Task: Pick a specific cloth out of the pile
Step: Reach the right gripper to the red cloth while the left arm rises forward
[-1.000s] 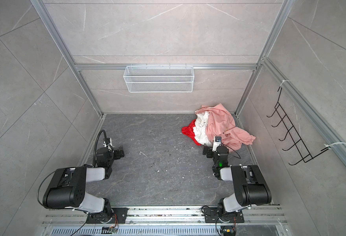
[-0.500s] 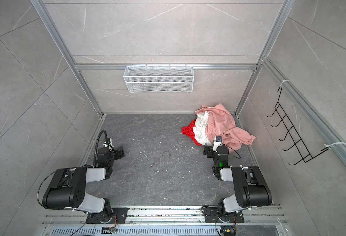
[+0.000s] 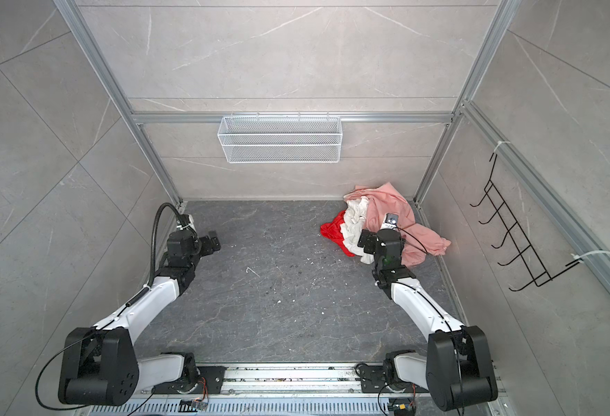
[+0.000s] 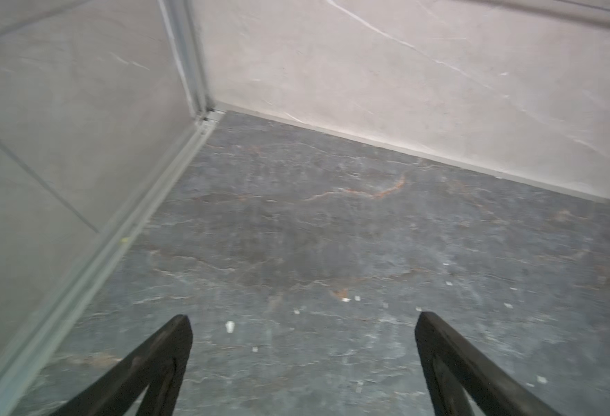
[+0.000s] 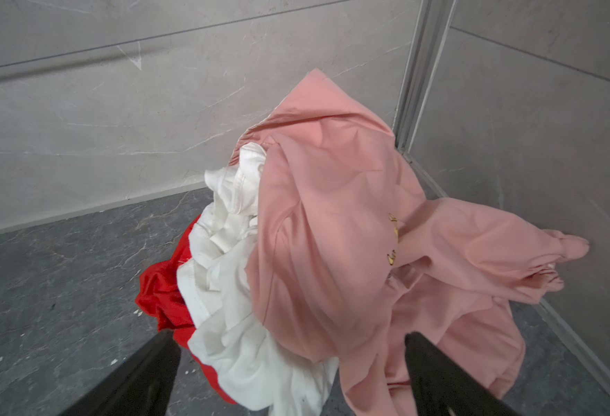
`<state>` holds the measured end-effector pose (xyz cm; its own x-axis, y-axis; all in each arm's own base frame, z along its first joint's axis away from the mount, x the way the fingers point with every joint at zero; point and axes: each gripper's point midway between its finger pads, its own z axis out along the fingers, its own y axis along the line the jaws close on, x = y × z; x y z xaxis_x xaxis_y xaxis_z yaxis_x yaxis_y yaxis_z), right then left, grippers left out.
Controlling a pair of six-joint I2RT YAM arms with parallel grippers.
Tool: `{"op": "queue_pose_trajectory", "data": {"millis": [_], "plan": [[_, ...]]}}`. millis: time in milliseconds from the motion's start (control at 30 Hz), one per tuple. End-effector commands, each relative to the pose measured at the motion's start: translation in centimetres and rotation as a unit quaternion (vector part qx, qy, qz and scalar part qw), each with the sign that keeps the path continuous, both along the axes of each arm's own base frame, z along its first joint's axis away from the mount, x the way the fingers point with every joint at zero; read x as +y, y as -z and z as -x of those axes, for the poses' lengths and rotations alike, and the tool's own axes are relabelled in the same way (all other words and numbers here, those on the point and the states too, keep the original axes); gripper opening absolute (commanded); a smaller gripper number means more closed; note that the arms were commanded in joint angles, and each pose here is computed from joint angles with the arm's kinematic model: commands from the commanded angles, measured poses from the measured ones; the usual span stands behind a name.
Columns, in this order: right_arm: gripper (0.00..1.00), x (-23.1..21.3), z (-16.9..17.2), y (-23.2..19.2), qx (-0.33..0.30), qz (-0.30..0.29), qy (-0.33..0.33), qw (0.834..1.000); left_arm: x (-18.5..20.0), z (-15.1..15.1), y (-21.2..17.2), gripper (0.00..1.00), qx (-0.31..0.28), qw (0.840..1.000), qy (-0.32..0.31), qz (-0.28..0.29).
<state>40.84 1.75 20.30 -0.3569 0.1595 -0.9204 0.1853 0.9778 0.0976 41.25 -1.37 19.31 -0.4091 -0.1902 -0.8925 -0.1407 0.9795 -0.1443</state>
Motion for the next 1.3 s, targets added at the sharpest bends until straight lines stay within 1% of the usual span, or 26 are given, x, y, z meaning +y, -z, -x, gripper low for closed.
{"op": "queue_pose_trajectory", "data": {"millis": [0,100,200,300,367,467,500,567,633,767,900,1000,1033,1100,1233,1267], "plan": [[1.0,2.2,0.6,3.4,0.101,-0.015,-0.028,0.994,-3.7,-0.6,0.3,1.0,0.038,0.995,0.058,0.071],[1.0,4.1,-0.5,3.2,0.123,-0.02,-0.059,0.99,-6.4,-1.5,-0.2,1.0,0.042,0.99,0.101,0.086],[1.0,6.4,-1.5,2.7,0.119,-0.016,-0.095,0.988,-8.6,-2.2,-0.2,1.0,0.051,0.986,0.133,0.089],[1.0,8.3,-2.8,2.8,0.128,-0.012,-0.119,0.985,-10.5,-2.9,0.4,1.0,0.062,0.982,0.157,0.087],[0.97,9.3,-3.9,3.3,0.143,-0.004,-0.129,0.981,-11.9,-3.4,0.8,1.0,0.07,0.978,0.175,0.089],[0.92,10.9,-5.6,3.5,0.144,0.011,-0.149,0.978,-13.7,-4.1,1.4,1.0,0.078,0.972,0.201,0.091],[0.88,11.4,-6.1,3.4,0.144,0.014,-0.154,0.977,-14.3,-4.4,1.3,1.0,0.078,0.97,0.21,0.09],[0.84,12.0,-7.2,3.5,0.151,0.023,-0.159,0.975,-15.0,-5.0,1.5,1.0,0.08,0.969,0.217,0.089],[0.8,12.4,-8.1,3.8,0.163,0.034,-0.159,0.973,-15.6,-5.7,1.7,1.0,0.084,0.967,0.224,0.091],[0.78,12.9,-9.7,4.4,0.175,0.054,-0.155,0.971,-17.3,-6.9,1.9,1.0,0.091,0.96,0.247,0.097],[0.74,13.6,-10.9,5.3,0.198,0.048,-0.154,0.967,-18.7,-7.8,2.3,0.99,0.108,0.954,0.26,0.107],[0.67,13.9,-11.6,6.3,0.226,0.04,-0.146,0.962,-19.7,-8.1,2.9,1.0,0.124,0.947,0.272,0.118],[0.64,14.0,-11.9,6.7,0.237,0.037,-0.142,0.961,-20.1,-8.2,3.0,1.0,0.127,0.945,0.276,0.12],[0.64,14.0,-12.3,7.3,0.251,0.035,-0.13,0.958,-20.7,-8.3,3.2,1.0,0.128,0.942,0.285,0.123],[0.62,13.0,-13.1,8.6,0.279,0.05,-0.093,0.954,-21.7,-8.5,3.8,1.0,0.133,0.938,0.296,0.121],[0.58,13.0,-13.3,8.8,0.284,0.054,-0.089,0.953,-21.8,-8.6,4.0,1.0,0.135,0.938,0.295,0.124]]}}
